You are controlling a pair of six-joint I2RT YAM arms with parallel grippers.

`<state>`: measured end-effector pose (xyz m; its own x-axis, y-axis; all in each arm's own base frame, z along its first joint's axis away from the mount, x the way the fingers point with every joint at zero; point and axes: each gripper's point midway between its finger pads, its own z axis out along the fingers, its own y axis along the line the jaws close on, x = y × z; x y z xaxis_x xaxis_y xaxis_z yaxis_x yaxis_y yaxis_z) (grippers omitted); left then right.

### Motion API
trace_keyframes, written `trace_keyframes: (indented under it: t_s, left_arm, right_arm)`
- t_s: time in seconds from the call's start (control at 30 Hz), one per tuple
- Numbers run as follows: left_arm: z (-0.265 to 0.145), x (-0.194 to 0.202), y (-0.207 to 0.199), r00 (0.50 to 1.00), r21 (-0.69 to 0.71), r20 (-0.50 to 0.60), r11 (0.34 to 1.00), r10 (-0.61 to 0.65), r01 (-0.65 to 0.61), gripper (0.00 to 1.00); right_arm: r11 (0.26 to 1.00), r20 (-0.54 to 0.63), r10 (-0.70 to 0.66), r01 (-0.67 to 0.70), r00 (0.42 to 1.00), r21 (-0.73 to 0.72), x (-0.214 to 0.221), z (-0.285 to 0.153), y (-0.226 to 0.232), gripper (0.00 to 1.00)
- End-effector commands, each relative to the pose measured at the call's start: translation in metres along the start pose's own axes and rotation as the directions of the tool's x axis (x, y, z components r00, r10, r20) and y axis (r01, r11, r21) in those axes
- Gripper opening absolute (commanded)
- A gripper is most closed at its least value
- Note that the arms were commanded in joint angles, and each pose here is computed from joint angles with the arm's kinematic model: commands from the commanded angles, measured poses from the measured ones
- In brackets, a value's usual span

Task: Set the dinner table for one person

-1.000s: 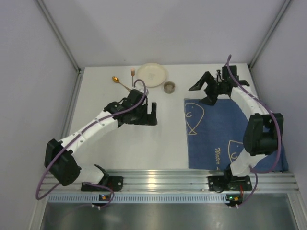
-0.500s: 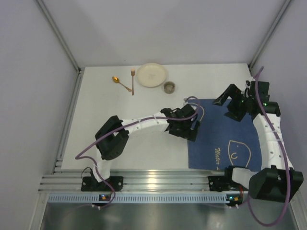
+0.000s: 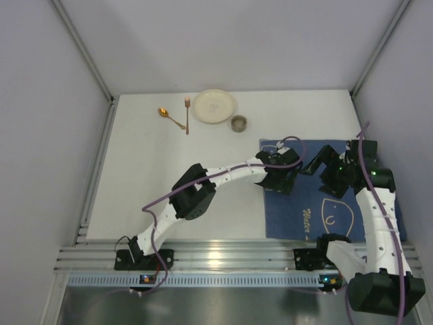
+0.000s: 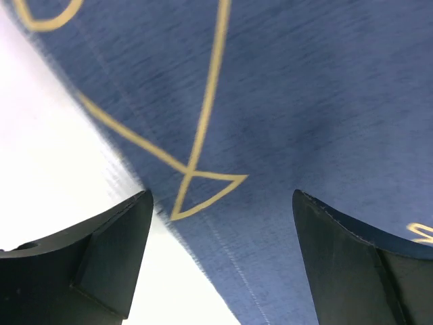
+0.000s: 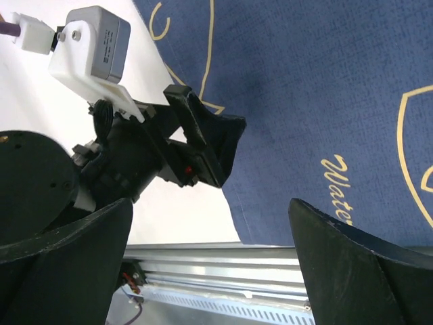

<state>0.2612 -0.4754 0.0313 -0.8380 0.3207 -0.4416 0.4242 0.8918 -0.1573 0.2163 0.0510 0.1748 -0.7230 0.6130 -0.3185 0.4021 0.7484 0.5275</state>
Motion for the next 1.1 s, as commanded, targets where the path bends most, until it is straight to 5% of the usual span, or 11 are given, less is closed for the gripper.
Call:
trace_keyframes:
  t_s: [0.0,0.33,0.63,0.87,1.07]
  left_arm:
    - [0.001,0.014,0.038,1.0,-0.205,-0.028,0.979,-0.011,0.005,0.89]
    - [0.0,0.014,0.05,1.0,-0.259,-0.009,0.966,-0.002,-0.001,0.83]
    - [0.019,0.035,0.057,0.995,-0.251,-0.085,0.967,-0.056,0.033,0.0]
    - [-0.018,0.027,0.141,0.973,-0.31,-0.015,0.926,-0.232,0.216,0.0]
    - [-0.068,0.067,0.224,0.955,-0.397,-0.005,0.877,-0.297,0.271,0.0]
  right_arm:
    - [1.0,0.018,0.002,-0.002,1.0,0.017,0.007,-0.01,-0.006,0.98]
    - [1.0,0.028,-0.003,0.003,1.0,0.023,0.011,-0.017,-0.008,0.99]
    - [0.999,0.004,-0.011,0.011,1.0,0.034,0.015,-0.012,-0.012,0.99]
    - [0.999,0.002,-0.032,0.032,0.999,0.031,0.012,-0.013,-0.007,0.98]
    - [0.999,-0.004,-0.037,0.037,0.999,0.021,0.011,-0.01,-0.004,0.99]
